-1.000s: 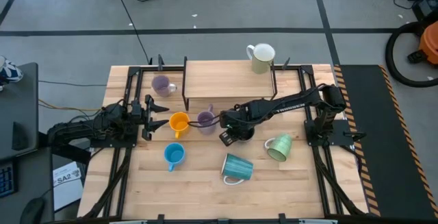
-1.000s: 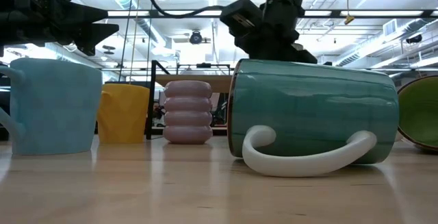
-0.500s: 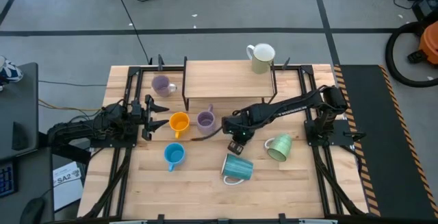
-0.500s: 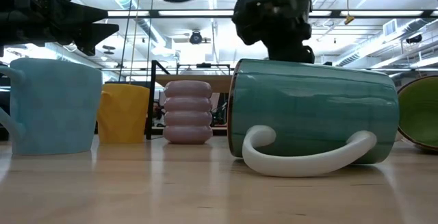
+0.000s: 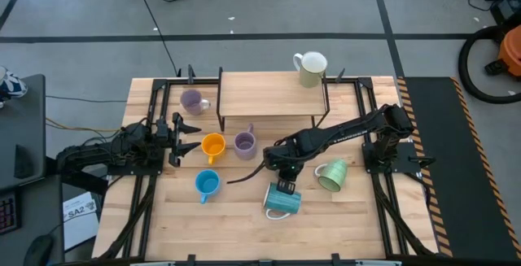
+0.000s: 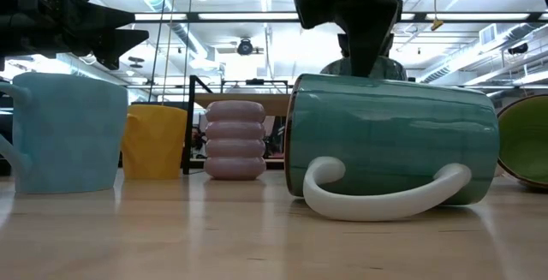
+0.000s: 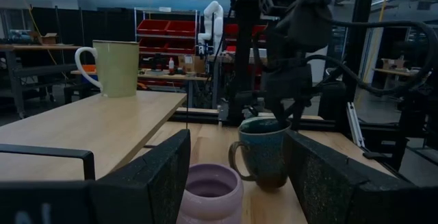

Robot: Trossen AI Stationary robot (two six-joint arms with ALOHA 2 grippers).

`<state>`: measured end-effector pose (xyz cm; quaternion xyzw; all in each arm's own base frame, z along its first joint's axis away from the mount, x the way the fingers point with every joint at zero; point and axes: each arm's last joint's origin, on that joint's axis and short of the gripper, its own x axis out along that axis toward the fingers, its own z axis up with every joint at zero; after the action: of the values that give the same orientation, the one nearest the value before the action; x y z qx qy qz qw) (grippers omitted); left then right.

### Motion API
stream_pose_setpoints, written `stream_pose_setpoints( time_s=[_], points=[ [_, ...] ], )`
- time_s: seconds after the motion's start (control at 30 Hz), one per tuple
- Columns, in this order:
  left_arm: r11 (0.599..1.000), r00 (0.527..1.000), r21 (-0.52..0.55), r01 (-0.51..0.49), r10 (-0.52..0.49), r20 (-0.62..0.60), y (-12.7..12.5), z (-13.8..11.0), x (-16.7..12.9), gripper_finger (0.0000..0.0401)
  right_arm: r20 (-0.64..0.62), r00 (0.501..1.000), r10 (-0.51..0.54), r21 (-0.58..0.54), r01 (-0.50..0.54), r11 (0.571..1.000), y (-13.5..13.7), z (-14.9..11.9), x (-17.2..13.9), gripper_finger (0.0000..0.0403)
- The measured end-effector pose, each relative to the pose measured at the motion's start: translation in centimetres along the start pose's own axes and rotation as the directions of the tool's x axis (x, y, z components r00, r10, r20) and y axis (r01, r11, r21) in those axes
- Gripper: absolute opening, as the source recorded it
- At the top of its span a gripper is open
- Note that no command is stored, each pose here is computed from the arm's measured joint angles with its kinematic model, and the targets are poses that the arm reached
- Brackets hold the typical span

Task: Place coffee mugs
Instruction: Put the dark green mug on the shelf

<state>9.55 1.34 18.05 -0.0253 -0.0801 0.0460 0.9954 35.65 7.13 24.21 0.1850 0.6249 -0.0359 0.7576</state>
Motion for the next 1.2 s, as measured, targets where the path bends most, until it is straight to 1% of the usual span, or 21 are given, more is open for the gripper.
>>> stream_pose_setpoints(
  time_s=[0.2,0.37,0.47,0.67,0.87,1.0,1.2],
  points=[
    [1.0,1.0,0.0,0.0,0.0,0.0,0.0,0.0,0.0,0.0238,0.009,1.0,0.003,-0.007,-0.003,1.0,0.4,0.3,-1.1,0.0046],
    [1.0,1.0,0.0,0.0,0.0,0.0,0.0,0.0,0.0,0.0238,0.019,1.0,0.004,-0.031,-0.003,1.0,0.9,0.7,-3.0,0.0046],
    [1.0,1.0,0.0,0.0,0.0,-0.001,0.0,0.0,0.0,0.0238,0.008,1.0,-0.002,-0.029,0.003,1.0,1.1,0.7,-4.4,0.0046],
    [1.0,1.0,0.0,0.0,0.0,-0.001,0.0,0.0,0.0,0.0238,0.03,1.0,0.009,-0.033,-0.008,0.999,1.8,0.9,-7.8,0.0046],
    [1.0,1.0,0.0,0.0,0.0,-0.001,0.0,0.0,0.0,0.0238,0.106,0.994,0.034,-0.072,-0.026,0.997,1.8,1.6,-11.2,0.0046],
    [1.0,1.0,0.0,0.0,0.0,-0.001,0.0,0.0,0.0,0.0238,0.197,0.98,0.008,-0.116,0.016,0.993,0.9,2.5,-13.3,0.0046],
    [1.0,1.0,0.0,0.0,0.0,-0.001,0.0,0.0,0.0,0.0238,0.305,0.948,-0.094,-0.163,0.149,0.975,-2.0,3.9,-15.7,0.0046]
  ],
)
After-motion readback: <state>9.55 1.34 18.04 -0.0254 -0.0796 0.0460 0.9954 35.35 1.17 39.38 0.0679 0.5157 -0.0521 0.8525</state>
